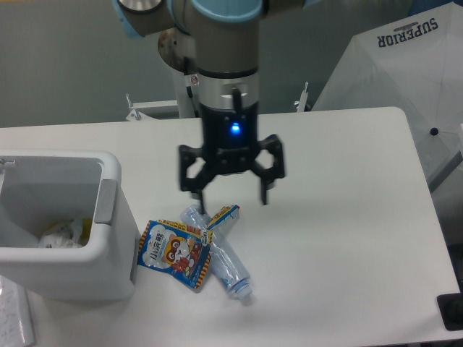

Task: Open the trash can
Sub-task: 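Raise the gripper away from the opened trash can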

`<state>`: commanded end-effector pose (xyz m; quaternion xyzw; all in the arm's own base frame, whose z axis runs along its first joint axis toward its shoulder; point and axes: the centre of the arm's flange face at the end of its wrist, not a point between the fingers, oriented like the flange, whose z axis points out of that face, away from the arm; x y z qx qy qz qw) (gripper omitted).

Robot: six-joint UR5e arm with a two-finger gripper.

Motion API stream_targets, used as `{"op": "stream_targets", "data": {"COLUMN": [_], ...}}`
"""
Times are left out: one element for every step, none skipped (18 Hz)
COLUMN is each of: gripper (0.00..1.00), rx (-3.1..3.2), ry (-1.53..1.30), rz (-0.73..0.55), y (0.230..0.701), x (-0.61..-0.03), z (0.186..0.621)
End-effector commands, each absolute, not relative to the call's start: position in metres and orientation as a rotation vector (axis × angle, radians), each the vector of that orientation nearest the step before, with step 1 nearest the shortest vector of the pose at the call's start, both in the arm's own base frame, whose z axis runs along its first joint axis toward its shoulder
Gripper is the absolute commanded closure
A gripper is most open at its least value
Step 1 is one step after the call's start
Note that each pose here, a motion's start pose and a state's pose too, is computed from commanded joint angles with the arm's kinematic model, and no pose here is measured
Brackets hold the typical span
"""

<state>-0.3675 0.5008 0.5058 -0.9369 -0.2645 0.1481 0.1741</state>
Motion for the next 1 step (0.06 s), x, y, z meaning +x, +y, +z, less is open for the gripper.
{"op": "stream_targets", "data": {"gripper": [0.0], "rx": [-2.68], "ry": [-0.731], "rz": [0.449], "y": [0.4996], "x": [-0.3696], "z": [0.5029]}}
